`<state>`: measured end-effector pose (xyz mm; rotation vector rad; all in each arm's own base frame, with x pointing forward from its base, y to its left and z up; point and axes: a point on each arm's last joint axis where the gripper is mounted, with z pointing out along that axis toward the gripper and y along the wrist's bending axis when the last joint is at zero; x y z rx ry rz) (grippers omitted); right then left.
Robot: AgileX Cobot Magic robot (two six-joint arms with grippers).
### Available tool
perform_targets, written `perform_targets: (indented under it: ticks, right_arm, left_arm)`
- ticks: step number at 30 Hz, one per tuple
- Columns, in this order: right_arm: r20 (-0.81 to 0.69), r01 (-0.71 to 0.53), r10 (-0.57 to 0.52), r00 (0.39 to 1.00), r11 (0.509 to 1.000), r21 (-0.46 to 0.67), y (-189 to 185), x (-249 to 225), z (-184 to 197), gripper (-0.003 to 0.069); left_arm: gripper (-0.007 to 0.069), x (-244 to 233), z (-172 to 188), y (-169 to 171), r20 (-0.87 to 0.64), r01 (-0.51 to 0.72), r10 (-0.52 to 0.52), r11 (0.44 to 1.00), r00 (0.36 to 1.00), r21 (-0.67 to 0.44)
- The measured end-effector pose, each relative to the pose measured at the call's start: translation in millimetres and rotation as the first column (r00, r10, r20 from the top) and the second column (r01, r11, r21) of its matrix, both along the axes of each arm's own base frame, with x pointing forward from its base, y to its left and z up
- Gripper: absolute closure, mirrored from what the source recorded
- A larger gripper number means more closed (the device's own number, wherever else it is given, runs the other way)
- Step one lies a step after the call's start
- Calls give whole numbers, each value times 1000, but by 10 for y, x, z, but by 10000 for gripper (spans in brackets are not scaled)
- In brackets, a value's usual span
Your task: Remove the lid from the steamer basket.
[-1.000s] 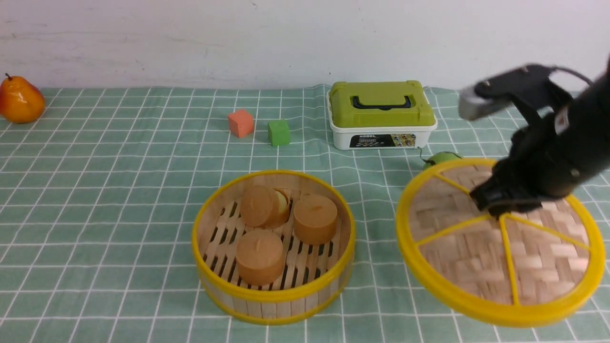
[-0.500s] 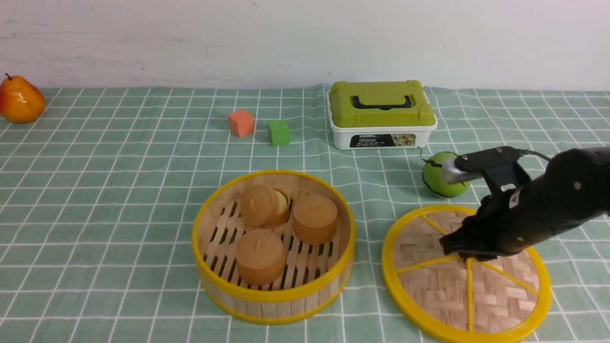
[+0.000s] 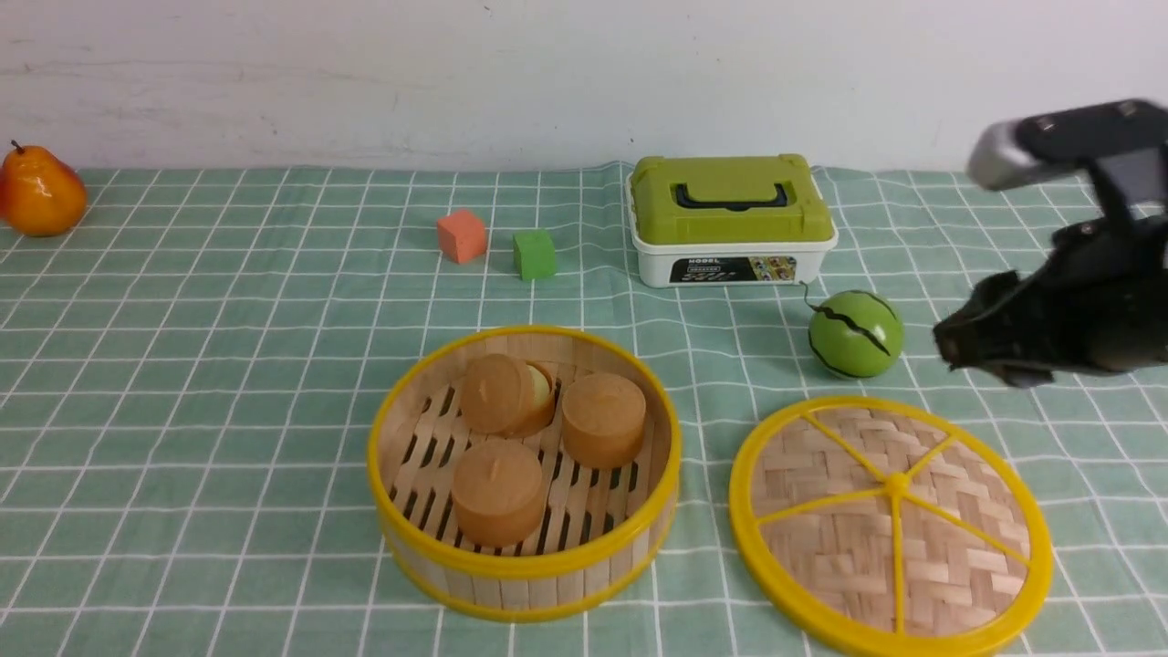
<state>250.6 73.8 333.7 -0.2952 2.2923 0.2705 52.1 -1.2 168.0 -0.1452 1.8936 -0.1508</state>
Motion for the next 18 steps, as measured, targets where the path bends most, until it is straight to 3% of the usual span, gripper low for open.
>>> perform_targets:
  ticks: [4,7,18]
  right_arm:
    - [129,-8,3,992,999,34,-178,-716,216,622]
    - [167,-2,-8,986,998,60,-264,-1061,173,673]
    - [302,-19,-16,953,994,110,-418,-1710,156,680]
  left_arm:
    - [386,0,0,0,0,0,0,1000,1000,0]
    - [386,0,0,0,0,0,0,1000,1000,0]
    - [386,0,0,0,0,0,0,1000,1000,0]
